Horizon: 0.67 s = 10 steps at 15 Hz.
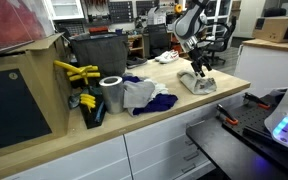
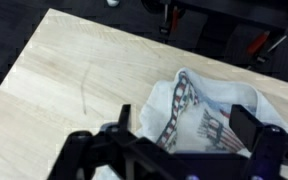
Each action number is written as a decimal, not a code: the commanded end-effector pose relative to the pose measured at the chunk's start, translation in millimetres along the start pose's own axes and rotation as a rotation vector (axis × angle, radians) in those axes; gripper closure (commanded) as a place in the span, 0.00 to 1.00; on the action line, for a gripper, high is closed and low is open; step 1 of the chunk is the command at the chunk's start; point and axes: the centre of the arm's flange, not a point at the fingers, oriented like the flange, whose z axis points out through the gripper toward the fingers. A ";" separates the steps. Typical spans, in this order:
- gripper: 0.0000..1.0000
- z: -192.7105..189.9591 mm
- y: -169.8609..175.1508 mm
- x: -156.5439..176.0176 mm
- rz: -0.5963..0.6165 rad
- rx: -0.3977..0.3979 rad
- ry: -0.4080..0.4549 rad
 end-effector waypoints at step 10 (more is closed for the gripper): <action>0.00 -18.7 20.1 39.6 0.220 0.253 0.271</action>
